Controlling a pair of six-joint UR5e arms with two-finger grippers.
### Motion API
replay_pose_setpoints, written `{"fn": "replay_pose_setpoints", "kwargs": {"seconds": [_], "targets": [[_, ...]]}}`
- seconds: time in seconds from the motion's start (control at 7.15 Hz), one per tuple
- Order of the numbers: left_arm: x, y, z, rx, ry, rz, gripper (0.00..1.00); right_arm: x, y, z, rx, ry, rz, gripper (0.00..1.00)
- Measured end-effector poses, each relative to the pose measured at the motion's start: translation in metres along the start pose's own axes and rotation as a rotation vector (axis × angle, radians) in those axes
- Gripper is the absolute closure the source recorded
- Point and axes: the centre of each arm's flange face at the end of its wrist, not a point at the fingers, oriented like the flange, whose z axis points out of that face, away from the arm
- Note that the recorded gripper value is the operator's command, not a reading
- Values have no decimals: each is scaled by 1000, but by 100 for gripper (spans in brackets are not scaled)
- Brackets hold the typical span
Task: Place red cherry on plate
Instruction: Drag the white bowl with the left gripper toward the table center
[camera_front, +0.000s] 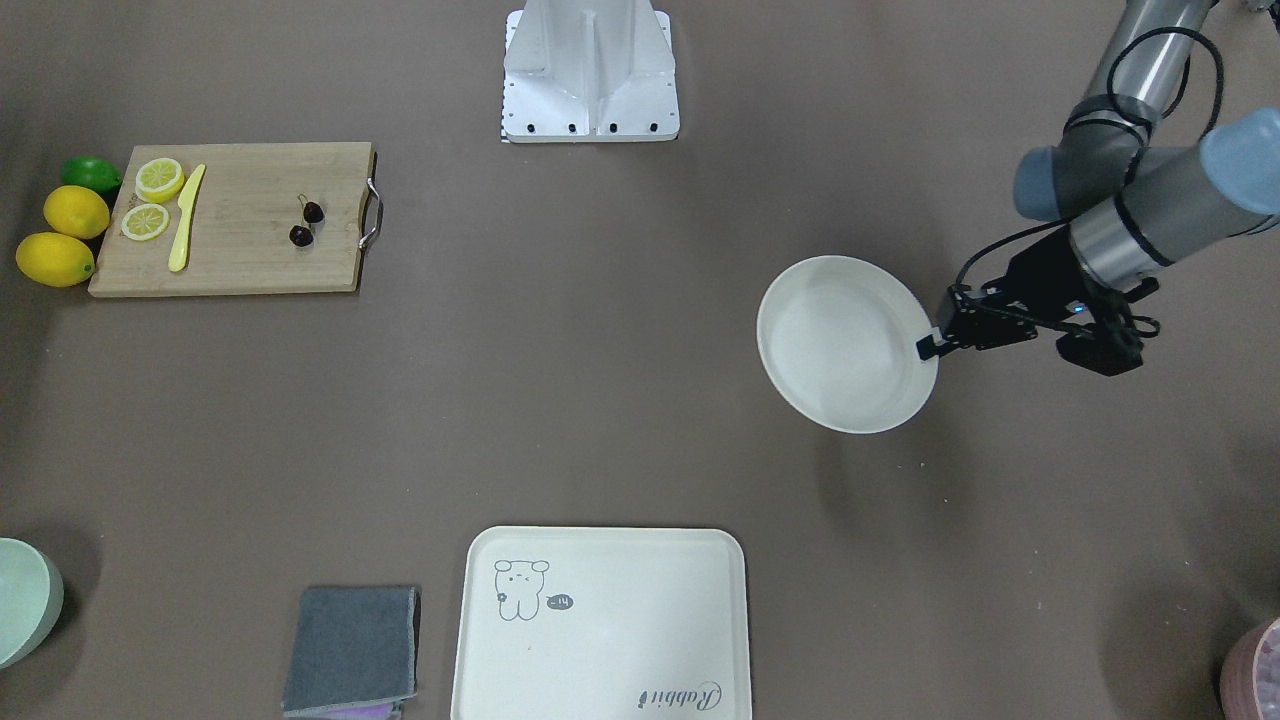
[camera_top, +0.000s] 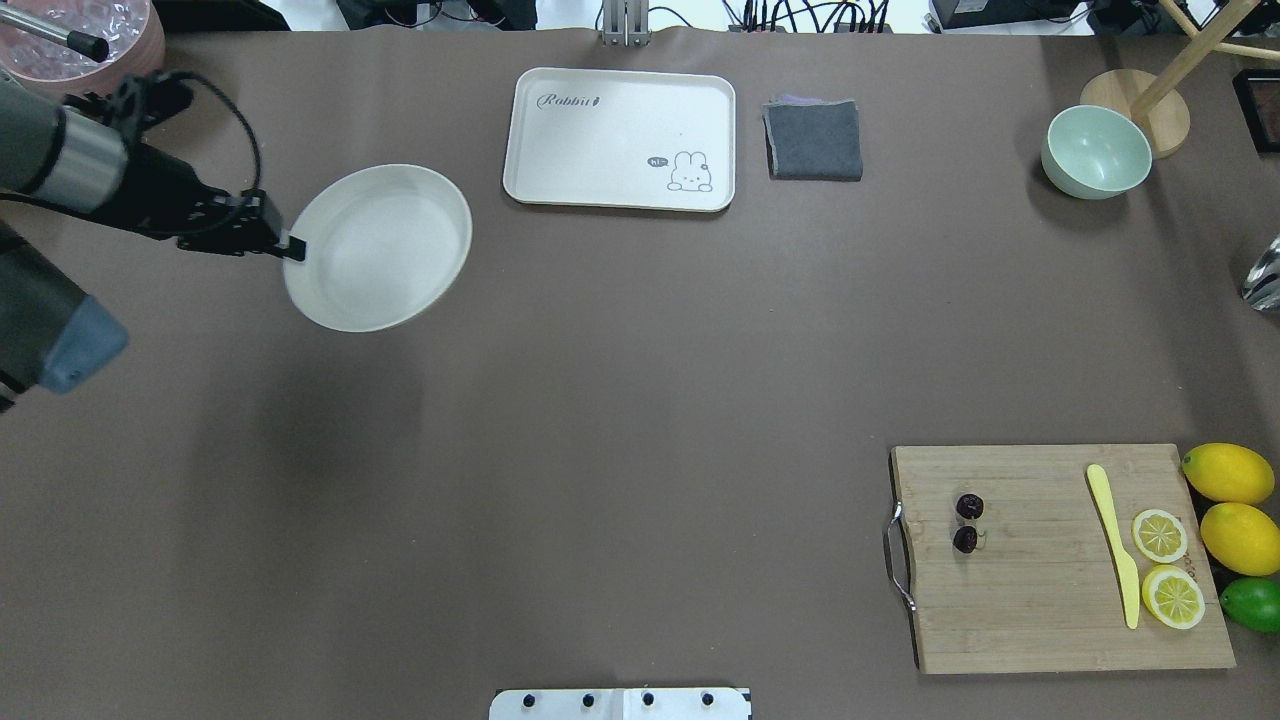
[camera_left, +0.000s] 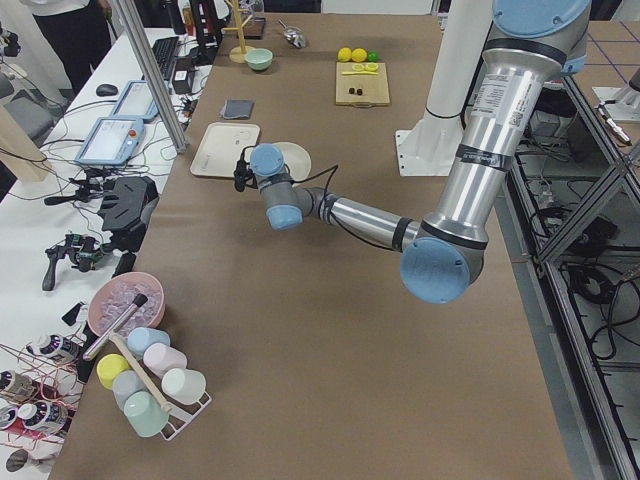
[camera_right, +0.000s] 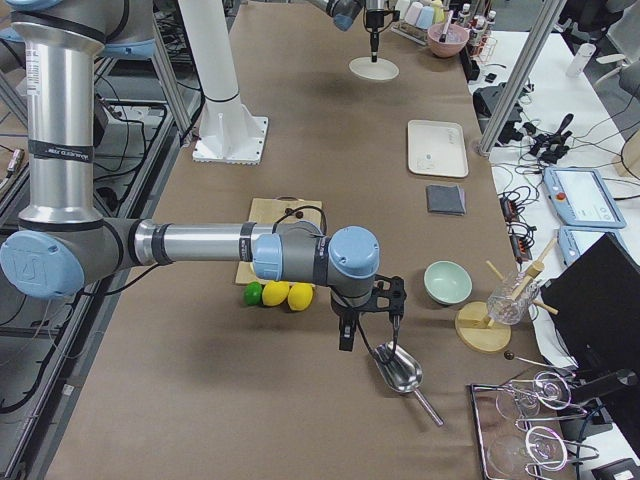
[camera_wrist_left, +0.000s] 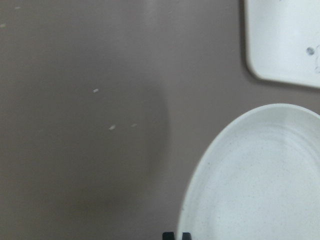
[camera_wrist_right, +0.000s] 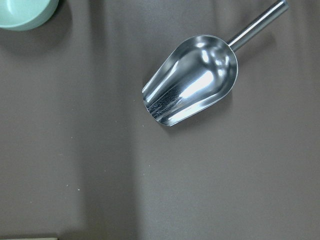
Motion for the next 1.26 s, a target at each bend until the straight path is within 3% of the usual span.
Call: {"fn": "replay_pose_setpoints", "kwargs": {"seconds": [0.42, 0.7, 1.12, 1.26], "targets": [[131, 87, 99, 58, -99, -43, 100, 1, 0, 1, -3, 0, 3, 0], [158, 148, 153, 86, -160, -32, 100, 1, -2, 0, -1, 1, 2, 0], [168, 170, 189, 107, -188, -47, 100, -5, -8, -4, 10, -1, -3, 0], [168, 170, 190, 110, -190, -49, 44, -6, -8, -6, 12, -1, -4, 0]]}}
